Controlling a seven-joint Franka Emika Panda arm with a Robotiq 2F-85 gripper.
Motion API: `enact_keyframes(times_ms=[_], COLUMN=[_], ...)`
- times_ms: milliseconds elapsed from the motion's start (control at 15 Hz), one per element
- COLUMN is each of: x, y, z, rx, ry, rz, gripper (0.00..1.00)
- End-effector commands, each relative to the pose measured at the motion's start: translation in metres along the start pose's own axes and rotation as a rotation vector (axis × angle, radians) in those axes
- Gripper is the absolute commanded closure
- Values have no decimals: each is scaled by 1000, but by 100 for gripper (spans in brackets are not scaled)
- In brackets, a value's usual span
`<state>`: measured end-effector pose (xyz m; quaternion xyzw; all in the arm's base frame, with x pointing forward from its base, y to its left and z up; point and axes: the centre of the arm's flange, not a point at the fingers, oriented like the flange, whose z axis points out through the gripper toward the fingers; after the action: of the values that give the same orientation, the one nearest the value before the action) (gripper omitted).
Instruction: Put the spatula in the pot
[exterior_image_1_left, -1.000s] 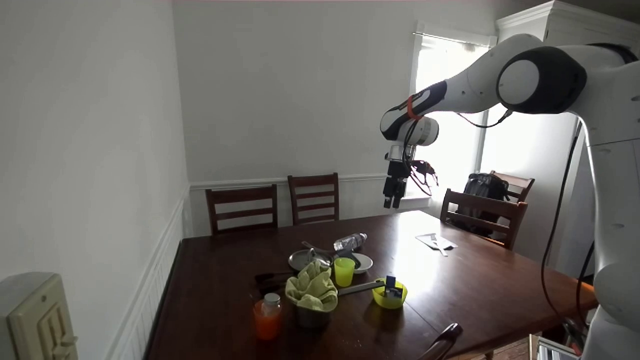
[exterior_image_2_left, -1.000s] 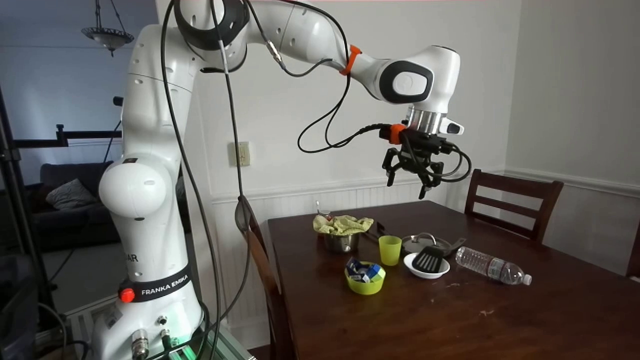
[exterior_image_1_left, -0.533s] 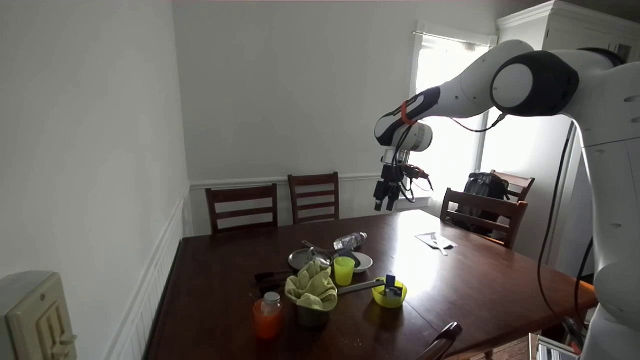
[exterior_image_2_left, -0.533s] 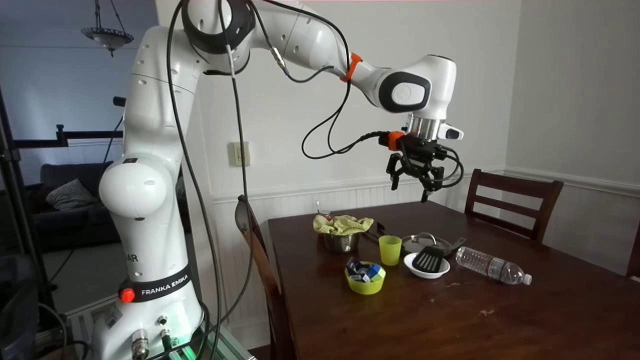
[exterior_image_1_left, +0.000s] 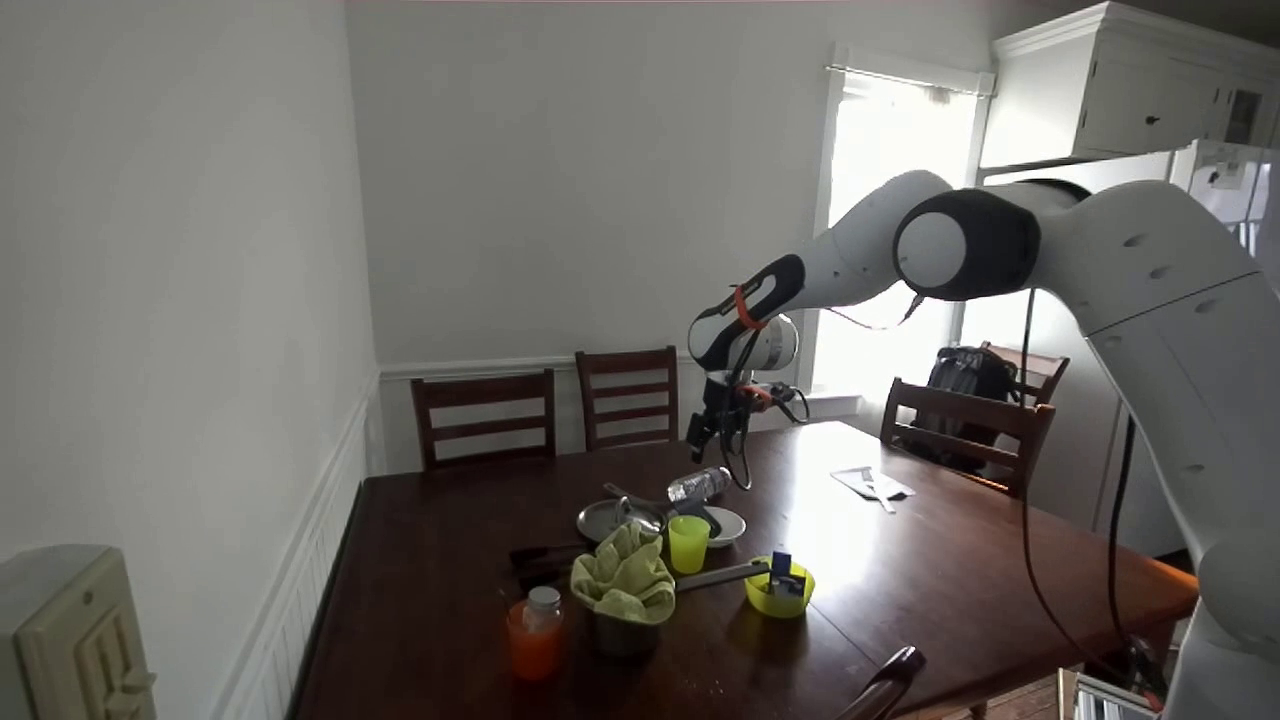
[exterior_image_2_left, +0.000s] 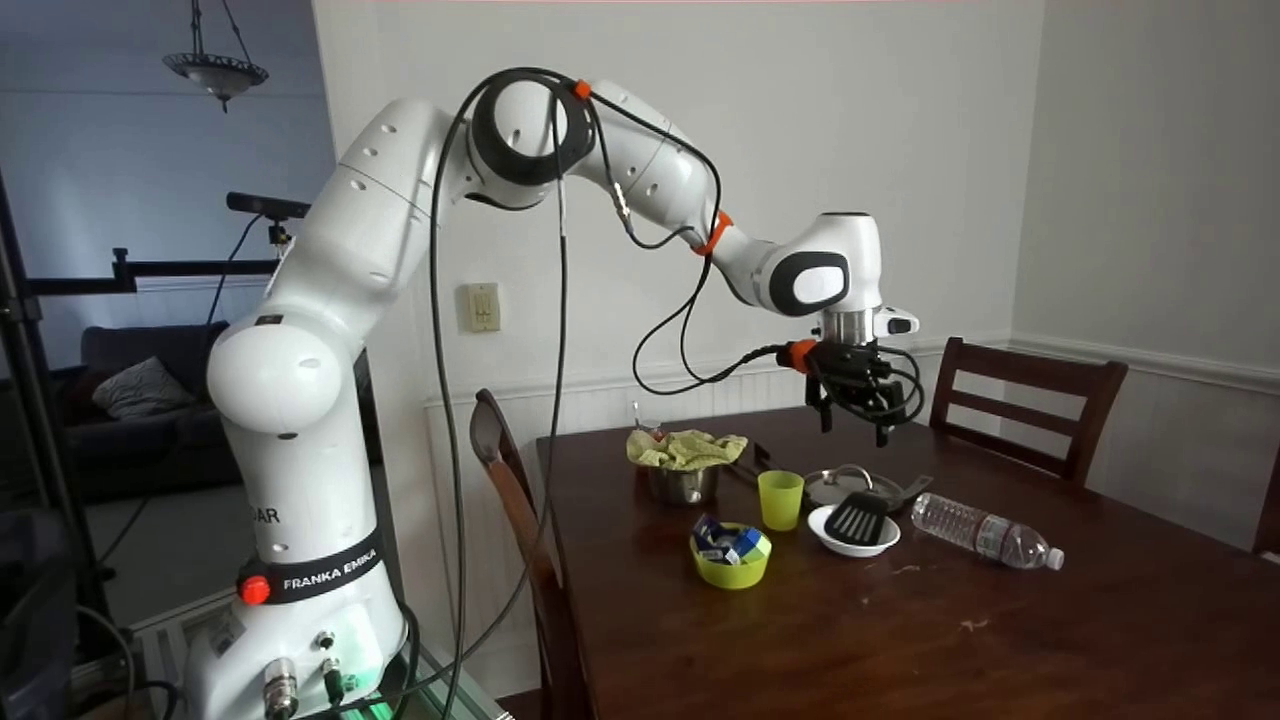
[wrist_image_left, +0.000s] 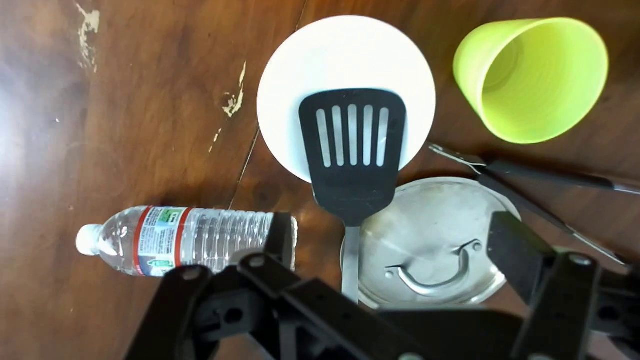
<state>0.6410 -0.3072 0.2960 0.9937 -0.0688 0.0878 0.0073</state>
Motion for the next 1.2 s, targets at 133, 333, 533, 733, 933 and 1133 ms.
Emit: enact_keyframes(times_ms=[133, 333, 533, 733, 933, 1133], x=[64, 23, 27, 40, 44, 44], y=[32, 15, 20, 19, 20, 14], z=[65, 65, 63, 87, 112, 137], rx=[73, 57, 62, 7, -6, 0], ry=[-77, -66, -66, 43, 113, 141], rz=[-48, -36, -34, -18, -26, -29], gripper=[0, 0, 0, 0, 0, 0])
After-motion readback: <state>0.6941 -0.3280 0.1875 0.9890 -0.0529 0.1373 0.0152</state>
